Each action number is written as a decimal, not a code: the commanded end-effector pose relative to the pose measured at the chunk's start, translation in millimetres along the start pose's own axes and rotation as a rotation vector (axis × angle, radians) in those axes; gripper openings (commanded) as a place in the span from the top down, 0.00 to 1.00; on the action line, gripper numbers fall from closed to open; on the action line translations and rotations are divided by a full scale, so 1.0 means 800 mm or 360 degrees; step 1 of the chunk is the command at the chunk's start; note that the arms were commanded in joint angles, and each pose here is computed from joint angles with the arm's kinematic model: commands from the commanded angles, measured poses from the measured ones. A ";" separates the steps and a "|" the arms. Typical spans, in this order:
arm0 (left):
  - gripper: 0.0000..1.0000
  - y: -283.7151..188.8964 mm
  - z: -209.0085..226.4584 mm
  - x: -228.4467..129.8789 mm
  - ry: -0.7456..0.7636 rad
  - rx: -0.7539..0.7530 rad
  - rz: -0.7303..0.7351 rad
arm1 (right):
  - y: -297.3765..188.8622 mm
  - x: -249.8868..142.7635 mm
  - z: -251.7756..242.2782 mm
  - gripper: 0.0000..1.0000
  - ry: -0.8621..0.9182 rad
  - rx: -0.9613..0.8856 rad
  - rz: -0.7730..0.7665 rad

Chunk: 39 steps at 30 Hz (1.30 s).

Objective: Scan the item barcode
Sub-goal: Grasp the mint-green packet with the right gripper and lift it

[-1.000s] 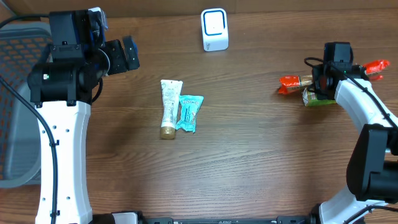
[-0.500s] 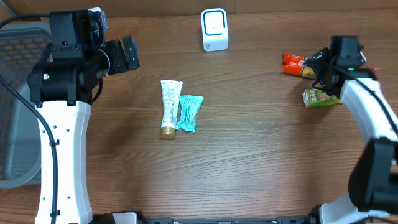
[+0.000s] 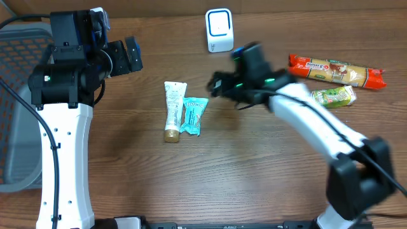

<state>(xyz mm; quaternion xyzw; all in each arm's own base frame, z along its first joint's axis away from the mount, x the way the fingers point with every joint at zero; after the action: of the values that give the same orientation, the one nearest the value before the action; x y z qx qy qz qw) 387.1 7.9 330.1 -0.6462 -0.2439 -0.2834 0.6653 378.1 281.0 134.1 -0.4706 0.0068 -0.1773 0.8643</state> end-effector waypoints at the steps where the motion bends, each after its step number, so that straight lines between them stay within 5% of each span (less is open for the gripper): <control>1: 0.00 0.002 0.001 0.002 0.0003 0.0009 -0.0002 | 0.021 0.011 0.042 0.09 -0.0156 -0.0020 0.0003; 14: 0.00 0.002 0.001 0.002 0.0003 0.0009 -0.0002 | 0.135 -0.047 -0.012 0.22 0.0065 -0.0202 0.0513; 20: 0.00 0.002 0.001 0.002 0.0003 0.0010 -0.0002 | 0.158 -0.049 -0.025 0.30 0.0092 -0.0206 0.0517; 23: 0.00 0.002 0.001 0.002 0.0003 0.0010 -0.0002 | 0.172 -0.060 -0.040 0.41 0.0170 -0.0256 0.0548; 26: 0.00 0.002 0.001 0.002 0.0003 0.0010 -0.0002 | 0.184 -0.069 -0.052 0.70 0.0200 -0.0303 0.0583; 27: 0.00 0.002 0.001 0.002 0.0003 0.0010 -0.0002 | 0.185 -0.069 -0.052 0.96 0.0200 -0.0299 0.0580; 33: 0.00 0.002 0.001 0.002 0.0003 0.0009 -0.0002 | 0.150 -0.032 -0.035 0.96 0.0187 -0.0356 0.0431; 39: 0.00 0.002 0.001 0.002 0.0003 0.0009 -0.0002 | 0.012 0.046 -0.061 0.96 -0.0100 -0.1068 -0.0304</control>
<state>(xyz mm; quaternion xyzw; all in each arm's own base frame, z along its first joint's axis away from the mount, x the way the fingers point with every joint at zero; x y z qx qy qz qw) 386.9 7.9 329.9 -0.6464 -0.2435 -0.2830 0.6654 376.0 284.6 39.1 -0.6417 0.1275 -0.1074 0.7486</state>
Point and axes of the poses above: each gripper's point midway between its finger pads, its own y axis out along the fingers, its own z axis along the line the jaws close on, x = y × z, the point moved 1 cm from there along -y, back along the fingers, and after that the axes turned 15 degrees about y, right-handed, at the moved point
